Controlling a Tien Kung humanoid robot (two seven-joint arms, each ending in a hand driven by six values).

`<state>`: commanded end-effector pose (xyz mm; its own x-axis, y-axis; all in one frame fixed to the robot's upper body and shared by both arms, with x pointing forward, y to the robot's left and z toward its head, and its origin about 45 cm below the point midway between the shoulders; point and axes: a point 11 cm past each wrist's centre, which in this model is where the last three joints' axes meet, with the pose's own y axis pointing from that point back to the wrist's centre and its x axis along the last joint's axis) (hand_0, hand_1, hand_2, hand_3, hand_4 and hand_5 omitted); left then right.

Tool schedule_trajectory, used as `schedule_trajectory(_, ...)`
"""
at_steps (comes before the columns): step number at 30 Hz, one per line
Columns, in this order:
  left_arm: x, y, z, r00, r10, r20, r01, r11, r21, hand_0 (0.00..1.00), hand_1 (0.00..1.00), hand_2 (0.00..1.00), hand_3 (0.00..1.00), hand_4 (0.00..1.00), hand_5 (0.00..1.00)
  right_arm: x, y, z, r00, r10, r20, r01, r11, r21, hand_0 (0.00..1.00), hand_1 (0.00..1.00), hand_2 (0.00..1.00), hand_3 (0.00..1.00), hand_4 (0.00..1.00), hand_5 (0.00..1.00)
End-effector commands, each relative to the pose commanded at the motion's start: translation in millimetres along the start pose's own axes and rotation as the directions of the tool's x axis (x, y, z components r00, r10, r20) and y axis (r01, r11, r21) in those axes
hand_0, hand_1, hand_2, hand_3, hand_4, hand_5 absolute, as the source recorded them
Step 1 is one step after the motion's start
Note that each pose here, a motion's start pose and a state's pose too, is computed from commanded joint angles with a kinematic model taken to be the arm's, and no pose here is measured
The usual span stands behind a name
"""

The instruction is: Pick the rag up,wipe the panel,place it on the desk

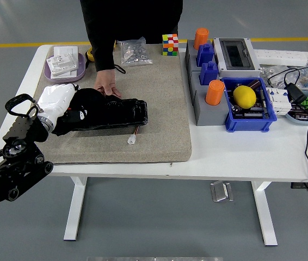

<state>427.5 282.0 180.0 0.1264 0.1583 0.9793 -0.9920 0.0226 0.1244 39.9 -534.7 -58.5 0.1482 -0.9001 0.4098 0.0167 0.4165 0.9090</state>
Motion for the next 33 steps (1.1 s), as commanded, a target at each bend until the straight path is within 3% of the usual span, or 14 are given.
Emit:
schedule_trajectory(13,-0.4,-5.1,39.7,1.000,-0.012,-0.014,0.011,0.997,-0.074,0.231,0.178,0.499,0.398,0.332,0.002,3.7,0.5,-0.6,1.000,0.005,-0.008,-0.005,1.000,0.002,0.723,0.571,0.666,0.576,0.998,0.421)
schedule_trajectory(33,-7.7,-1.1,96.1,0.999,-0.047,0.006,0.048,0.978,-0.201,0.231,0.178,0.499,0.399,0.339,0.002,11.5,2.2,-5.2,1.000,0.017,-0.025,-0.017,1.000,0.002,0.723,0.568,0.665,0.577,0.998,0.421)
